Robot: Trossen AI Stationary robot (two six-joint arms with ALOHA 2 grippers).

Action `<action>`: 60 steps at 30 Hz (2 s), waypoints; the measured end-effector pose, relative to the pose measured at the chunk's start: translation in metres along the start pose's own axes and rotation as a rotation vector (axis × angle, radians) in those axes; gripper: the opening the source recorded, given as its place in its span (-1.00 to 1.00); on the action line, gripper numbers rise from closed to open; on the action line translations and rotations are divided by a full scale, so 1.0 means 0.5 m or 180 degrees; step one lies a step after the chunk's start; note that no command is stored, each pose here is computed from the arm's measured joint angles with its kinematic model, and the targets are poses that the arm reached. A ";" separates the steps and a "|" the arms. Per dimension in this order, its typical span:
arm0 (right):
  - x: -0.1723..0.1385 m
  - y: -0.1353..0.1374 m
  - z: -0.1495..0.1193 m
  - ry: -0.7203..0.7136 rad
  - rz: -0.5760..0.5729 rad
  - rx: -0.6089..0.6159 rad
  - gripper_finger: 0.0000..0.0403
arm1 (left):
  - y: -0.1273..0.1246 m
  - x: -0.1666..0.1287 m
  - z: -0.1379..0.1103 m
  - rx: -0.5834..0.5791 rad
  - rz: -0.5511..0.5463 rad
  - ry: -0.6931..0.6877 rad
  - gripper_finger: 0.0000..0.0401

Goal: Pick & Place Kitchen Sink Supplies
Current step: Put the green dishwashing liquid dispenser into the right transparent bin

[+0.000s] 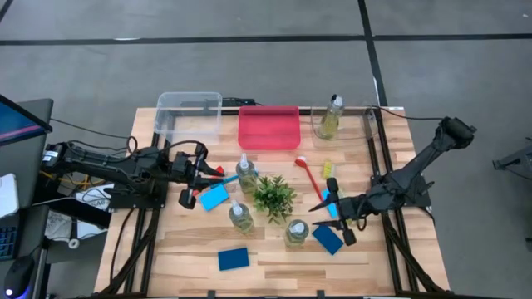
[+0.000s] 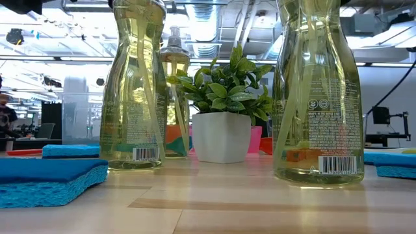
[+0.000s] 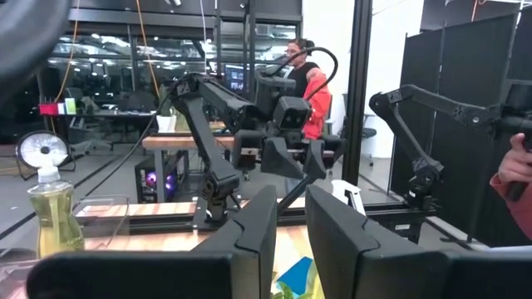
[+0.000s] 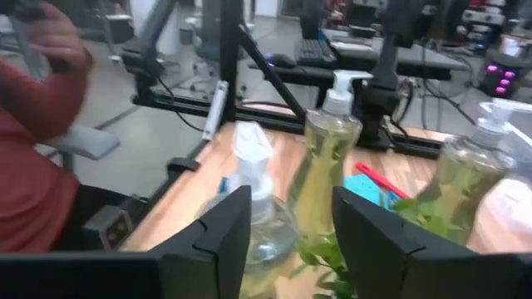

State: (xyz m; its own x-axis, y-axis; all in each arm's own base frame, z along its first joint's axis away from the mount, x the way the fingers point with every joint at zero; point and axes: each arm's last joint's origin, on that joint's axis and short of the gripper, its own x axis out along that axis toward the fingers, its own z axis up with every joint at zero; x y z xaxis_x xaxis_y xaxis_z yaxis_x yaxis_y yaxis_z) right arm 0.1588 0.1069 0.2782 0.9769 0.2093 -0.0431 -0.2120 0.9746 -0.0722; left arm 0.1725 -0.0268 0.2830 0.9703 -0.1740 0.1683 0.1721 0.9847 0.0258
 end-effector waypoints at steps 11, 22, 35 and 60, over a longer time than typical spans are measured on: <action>0.016 -0.009 -0.011 0.0095 -0.0113 -0.0033 0.16 | 0.000 0.000 0.001 0.0001 0.0000 -0.0022 -0.66; 0.038 -0.010 -0.023 0.0217 -0.0167 0.0004 0.15 | 0.000 0.000 0.003 0.0002 0.0001 -0.0055 -0.66; 0.086 0.008 -0.001 0.0313 -0.0008 -0.0063 0.15 | 0.000 0.000 0.005 0.0002 0.0002 -0.0075 -0.66; 0.094 0.010 0.004 0.0396 -0.0037 -0.0088 0.15 | 0.000 0.000 0.005 0.0001 0.0002 -0.0087 -0.66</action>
State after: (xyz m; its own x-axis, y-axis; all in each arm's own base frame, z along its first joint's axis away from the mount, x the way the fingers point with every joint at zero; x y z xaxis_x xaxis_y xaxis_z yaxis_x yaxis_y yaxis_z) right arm 0.2037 0.1221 0.2780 0.9688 0.1847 -0.1653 -0.2029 0.9740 -0.1008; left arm 0.1720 -0.0268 0.2856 0.9653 -0.1733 0.1953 0.1715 0.9848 0.0261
